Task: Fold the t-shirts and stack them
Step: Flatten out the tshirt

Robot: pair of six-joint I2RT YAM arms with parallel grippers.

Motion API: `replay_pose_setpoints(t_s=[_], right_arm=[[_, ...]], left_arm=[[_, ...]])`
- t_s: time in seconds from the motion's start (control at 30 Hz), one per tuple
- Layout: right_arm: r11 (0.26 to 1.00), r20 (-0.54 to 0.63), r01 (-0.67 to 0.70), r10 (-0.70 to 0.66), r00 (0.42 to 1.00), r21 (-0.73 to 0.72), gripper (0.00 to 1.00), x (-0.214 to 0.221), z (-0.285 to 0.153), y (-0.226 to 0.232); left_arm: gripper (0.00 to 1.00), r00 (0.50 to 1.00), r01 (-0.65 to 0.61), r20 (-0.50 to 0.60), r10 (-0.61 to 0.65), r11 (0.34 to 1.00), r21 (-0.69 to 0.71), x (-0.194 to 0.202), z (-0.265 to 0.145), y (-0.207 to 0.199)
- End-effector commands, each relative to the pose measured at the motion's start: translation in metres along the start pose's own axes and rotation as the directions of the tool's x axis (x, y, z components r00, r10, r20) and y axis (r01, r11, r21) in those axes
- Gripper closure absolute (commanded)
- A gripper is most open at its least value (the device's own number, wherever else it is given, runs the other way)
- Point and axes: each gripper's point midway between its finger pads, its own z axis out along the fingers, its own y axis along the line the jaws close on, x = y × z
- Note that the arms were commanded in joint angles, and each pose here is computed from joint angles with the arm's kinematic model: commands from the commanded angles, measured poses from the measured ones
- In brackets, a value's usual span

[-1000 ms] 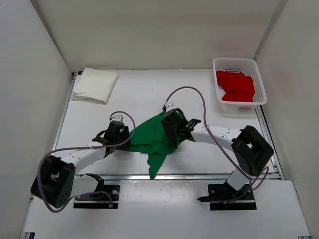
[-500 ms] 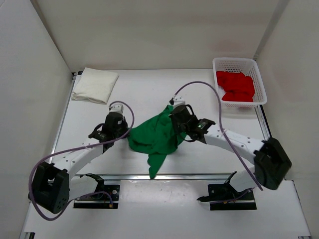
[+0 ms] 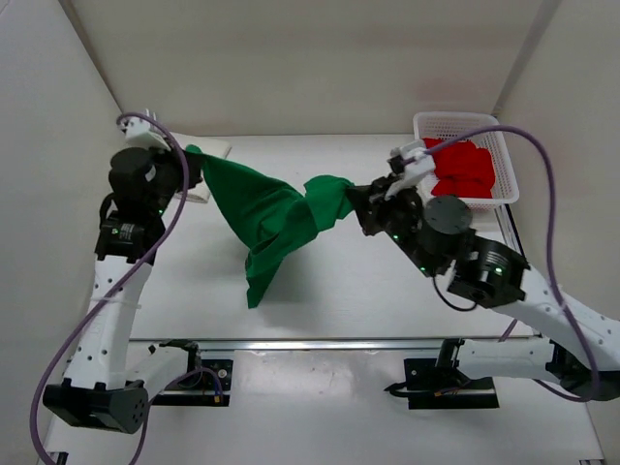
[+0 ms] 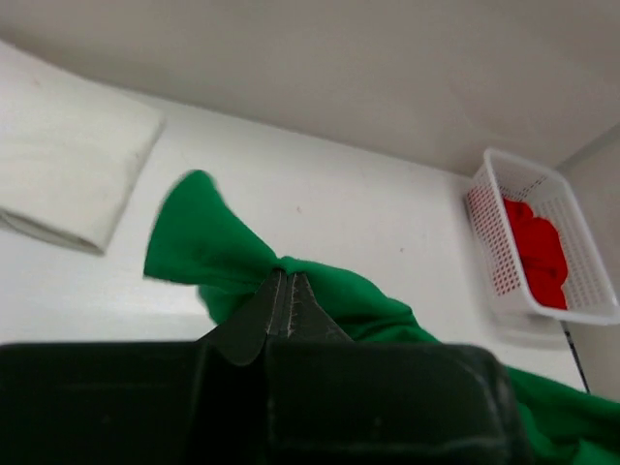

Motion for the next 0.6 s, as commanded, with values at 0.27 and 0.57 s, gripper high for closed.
replay_pose_setpoints(t_s=[0.27,0.57], right_arm=[[0.991,0.104,-0.129,0.124,0.987,0.045,1.0,-0.027,-0.044,-0.056],[0.972,0.062,-0.231,0.229,0.972,0.032,1.0,-0.012,0.029,-0.142]], left_arm=[[1.0,0.993,-0.058,0.104,0.051,0.997,0.057,-0.085,-0.045,-0.035],[1.0,1.0,-0.011,0.009,0.011,1.0,-0.028,0.005,-0.033,0.015]])
